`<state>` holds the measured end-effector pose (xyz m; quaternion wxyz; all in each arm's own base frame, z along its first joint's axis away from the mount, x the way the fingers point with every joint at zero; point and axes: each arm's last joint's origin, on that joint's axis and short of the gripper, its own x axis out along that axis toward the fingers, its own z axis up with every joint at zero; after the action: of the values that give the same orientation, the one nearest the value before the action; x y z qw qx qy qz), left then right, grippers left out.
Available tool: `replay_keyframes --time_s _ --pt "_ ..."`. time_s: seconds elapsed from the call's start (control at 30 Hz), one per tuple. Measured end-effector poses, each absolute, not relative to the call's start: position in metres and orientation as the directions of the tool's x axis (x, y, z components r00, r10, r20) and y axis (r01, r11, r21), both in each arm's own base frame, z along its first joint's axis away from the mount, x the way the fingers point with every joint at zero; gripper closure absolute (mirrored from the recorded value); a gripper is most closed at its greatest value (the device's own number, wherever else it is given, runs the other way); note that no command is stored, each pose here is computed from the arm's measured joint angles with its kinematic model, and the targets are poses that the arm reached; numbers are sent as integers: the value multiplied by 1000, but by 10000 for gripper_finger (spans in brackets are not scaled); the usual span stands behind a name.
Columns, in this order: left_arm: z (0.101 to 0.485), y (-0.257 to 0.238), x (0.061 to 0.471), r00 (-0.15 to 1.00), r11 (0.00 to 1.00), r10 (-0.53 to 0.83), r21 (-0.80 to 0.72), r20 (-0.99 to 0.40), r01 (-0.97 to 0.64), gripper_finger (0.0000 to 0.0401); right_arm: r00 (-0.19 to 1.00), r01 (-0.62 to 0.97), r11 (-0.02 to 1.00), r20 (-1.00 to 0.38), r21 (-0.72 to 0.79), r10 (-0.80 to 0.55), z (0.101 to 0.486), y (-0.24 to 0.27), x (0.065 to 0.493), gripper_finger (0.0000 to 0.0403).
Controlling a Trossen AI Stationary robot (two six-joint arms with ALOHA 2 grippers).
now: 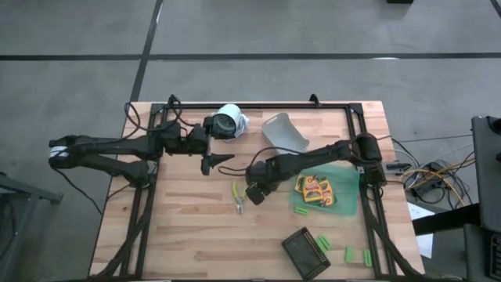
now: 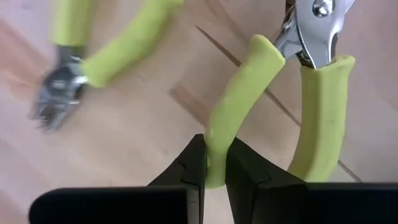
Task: Pick & Place School Supplies
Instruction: Put the green hole puncher into the gray bin
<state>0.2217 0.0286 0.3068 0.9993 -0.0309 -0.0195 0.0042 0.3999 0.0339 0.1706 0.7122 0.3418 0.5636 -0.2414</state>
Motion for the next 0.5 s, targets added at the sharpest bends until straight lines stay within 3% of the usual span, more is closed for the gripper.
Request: replay_keyframes --time_s 0.5 --pt "307 29 222 999 999 14 -53 40 -12 73 359 705 682 -928 198 -102 251 8 365 373"
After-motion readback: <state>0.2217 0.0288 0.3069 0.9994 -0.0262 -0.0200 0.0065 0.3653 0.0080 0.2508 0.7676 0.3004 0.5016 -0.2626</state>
